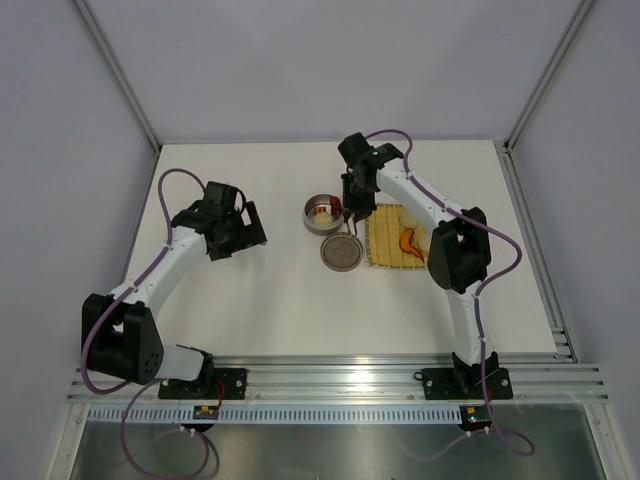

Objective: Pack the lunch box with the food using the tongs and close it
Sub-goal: Place the fake food in the packing box.

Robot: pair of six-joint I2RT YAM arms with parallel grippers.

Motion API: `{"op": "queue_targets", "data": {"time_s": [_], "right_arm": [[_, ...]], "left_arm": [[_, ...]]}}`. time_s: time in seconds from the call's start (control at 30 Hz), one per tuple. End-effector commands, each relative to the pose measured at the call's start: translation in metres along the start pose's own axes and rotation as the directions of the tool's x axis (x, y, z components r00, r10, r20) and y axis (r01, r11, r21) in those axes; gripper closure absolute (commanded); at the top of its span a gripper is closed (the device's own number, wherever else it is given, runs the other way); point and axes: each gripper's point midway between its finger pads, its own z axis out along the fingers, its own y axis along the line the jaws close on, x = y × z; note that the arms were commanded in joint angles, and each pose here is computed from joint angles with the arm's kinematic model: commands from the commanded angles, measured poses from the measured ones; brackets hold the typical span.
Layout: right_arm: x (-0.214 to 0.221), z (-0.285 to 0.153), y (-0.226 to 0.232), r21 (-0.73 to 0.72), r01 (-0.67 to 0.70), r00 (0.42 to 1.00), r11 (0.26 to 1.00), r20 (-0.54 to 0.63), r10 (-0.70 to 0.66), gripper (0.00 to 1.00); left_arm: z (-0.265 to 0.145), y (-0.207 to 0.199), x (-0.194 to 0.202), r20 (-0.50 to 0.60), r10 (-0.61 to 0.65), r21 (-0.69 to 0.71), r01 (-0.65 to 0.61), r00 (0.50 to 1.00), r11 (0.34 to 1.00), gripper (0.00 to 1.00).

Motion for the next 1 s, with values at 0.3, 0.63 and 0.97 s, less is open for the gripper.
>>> {"op": "queue_targets", "data": {"time_s": [0.3,0.63,0.97], "right_arm": [[-0.007,-0.004,0.028,-0.062,0.051,0.999,0.997,0.016,-0.050,0.68],[-0.006,-0.005,0.035,-0.062,0.076,0.997,0.995,0.021,-0.075,0.69],[-0.016,-0.034,0.033,-0.054,0.080,0.993,0.995,0.091,-0.075,0.69]], "left_arm": [[-0.008,0.001,-0.009,0.051,0.000,0.012,-0.001,0.999,1.000,0.01],[-0.009,0.002,-0.010,0.051,0.001,0.011,-0.001,0.999,1.000,0.01],[-0.011,0.000,-0.011,0.056,0.000,0.018,-0.001,0.998,1.000,0.01]]}}
